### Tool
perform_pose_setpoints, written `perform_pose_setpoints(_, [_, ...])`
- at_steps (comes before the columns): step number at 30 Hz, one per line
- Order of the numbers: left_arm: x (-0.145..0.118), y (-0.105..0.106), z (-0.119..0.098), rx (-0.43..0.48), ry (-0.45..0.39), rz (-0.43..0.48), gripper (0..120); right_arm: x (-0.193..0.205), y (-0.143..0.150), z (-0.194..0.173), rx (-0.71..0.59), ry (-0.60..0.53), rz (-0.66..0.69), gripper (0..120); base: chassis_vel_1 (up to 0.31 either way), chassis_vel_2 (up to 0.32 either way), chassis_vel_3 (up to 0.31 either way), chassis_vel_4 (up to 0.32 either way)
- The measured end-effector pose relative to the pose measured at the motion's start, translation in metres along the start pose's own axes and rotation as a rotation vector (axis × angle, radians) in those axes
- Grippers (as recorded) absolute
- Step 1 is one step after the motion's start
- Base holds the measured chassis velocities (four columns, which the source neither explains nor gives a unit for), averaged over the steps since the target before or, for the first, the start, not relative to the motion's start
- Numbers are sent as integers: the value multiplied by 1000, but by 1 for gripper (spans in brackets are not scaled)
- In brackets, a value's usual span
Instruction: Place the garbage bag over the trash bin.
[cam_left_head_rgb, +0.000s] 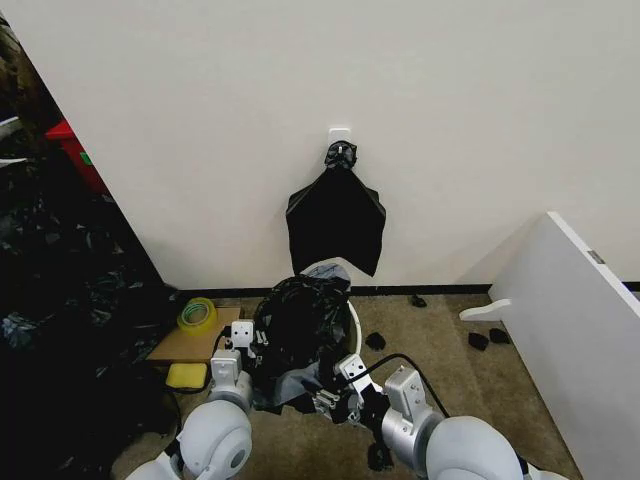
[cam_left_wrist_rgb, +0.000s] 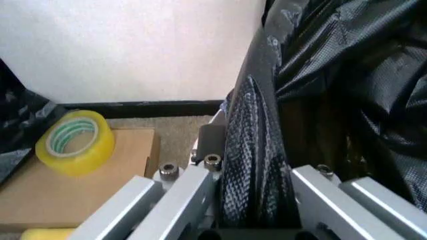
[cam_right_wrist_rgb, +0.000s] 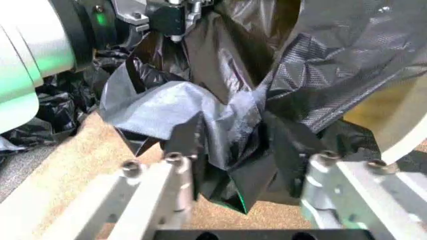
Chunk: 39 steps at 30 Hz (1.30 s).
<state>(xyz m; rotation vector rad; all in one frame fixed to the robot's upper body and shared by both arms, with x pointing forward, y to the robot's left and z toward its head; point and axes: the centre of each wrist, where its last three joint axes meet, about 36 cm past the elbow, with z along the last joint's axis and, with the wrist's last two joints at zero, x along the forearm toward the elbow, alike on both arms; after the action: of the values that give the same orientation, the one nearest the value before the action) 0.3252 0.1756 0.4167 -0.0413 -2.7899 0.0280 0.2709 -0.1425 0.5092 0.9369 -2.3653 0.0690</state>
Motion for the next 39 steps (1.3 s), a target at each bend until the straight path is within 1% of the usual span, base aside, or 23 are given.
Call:
perform_pose_setpoints(1, [0,0,-1,3,0,1,1,0,0,0,-2,1,0,25,0,0,0,0])
perform_pose_setpoints(2, [0,0,-1,3,0,1,1,0,0,0,-2,1,0,25,0,0,0,0])
perform_pose_setpoints(5, [2,0,-2,11,0,3,1,-1,1,0,-10,4,-5,11,0,0,0,0])
perform_pose_setpoints(6, [2,0,-2,11,0,3,1,-1,1,0,-10,4,-5,11,0,0,0,0])
perform_pose_setpoints(8, [4,1,-3,18,0,4,1,-2,1,1,-9,4,0,0,0,0,0,0])
perform_pose_setpoints(13, [4,3,-6,34,1,2,1,-2,-1,0,-8,-4,11,0,0,0,0,0])
perform_pose_setpoints(16, [2,7,-14,115,32,-5,1,4,-6,-3,7,-33,22,0,0,0,0,0])
perform_pose_setpoints(17, [2,7,-14,115,32,-5,1,4,-6,-3,7,-33,22,0,0,0,0,0])
perform_pose_setpoints(20, [0,11,-23,232,90,-11,1,12,-12,-4,23,-43,45,0,0,0,0,0])
perform_pose_setpoints(21, [0,11,-23,232,90,-11,1,12,-12,-4,23,-43,45,0,0,0,0,0])
perform_pose_setpoints(24, [0,14,-29,315,145,-7,1,17,-17,-1,45,-37,73,0,0,0,0,0])
perform_pose_setpoints(26, [1,14,-29,323,151,-6,1,17,-17,-1,50,-36,80,0,0,0,0,0])
perform_pose_setpoints(29, [1,17,-31,357,182,-3,1,18,-19,7,89,-16,134,0,0,0,0,0])
perform_pose_setpoints(32, [2,19,-31,369,190,-4,1,16,-23,14,119,5,173,0,0,0,0,0])
perform_pose_setpoints(37, [2,21,-31,372,184,-11,1,15,-28,21,162,23,223,0,0,0,0,0])
perform_pose_setpoints(39, [2,21,-31,372,178,-13,1,16,-29,21,173,25,222,0,0,0,0,0])
